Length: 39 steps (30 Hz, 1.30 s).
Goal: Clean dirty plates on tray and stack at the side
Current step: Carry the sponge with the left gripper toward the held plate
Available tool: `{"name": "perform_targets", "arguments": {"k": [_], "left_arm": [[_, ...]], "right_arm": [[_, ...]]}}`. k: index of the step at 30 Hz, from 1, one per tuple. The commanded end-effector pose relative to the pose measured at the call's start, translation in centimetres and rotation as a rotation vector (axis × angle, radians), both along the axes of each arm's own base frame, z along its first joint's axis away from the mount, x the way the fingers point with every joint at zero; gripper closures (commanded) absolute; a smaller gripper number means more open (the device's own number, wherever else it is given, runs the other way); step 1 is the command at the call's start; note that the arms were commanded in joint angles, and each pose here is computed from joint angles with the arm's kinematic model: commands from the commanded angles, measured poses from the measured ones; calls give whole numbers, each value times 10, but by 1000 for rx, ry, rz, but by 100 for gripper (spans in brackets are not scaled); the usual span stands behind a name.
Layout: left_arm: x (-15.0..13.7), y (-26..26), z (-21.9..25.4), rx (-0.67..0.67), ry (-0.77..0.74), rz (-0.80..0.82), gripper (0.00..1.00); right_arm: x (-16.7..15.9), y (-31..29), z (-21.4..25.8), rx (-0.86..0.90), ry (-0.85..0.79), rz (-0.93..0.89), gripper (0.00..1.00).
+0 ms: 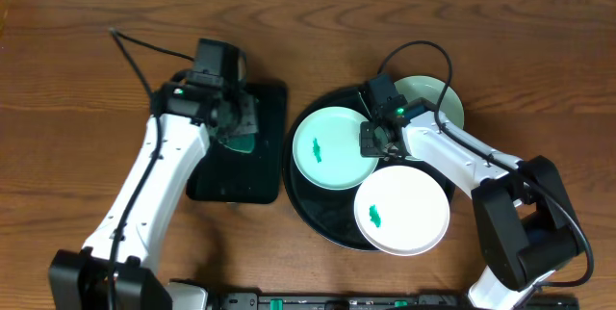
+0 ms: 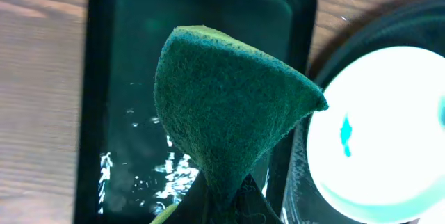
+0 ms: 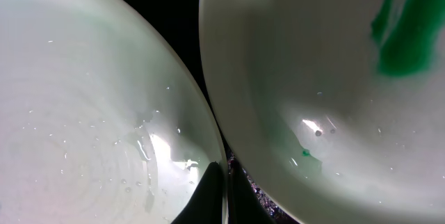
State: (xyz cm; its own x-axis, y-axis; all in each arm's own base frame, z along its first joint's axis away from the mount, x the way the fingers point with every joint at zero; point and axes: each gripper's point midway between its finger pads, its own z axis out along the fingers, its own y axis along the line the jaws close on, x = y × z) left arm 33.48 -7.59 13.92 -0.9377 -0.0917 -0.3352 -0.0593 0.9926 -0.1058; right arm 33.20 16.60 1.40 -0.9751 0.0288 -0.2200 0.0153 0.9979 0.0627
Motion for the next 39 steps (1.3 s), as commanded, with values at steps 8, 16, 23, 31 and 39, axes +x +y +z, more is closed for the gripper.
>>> {"name": "perform_targets", "arguments": {"k": [8, 16, 23, 31, 39], "left_arm": [[3, -19, -24, -14, 68, 31, 93], [3, -51, -28, -53, 58, 48, 93], [7, -99, -20, -111, -19, -14, 93], [3, -123, -47, -124, 36, 23, 93], [0, -122, -88, -69, 127, 29, 93]], "right_arm": [[-2, 3, -1, 8, 5, 18, 99], [-4, 8, -1, 34, 14, 25, 99], [-4, 8, -1, 36, 16, 25, 99], [-4, 8, -1, 36, 16, 25, 99], [-3, 9, -1, 38, 13, 25, 99]]}}
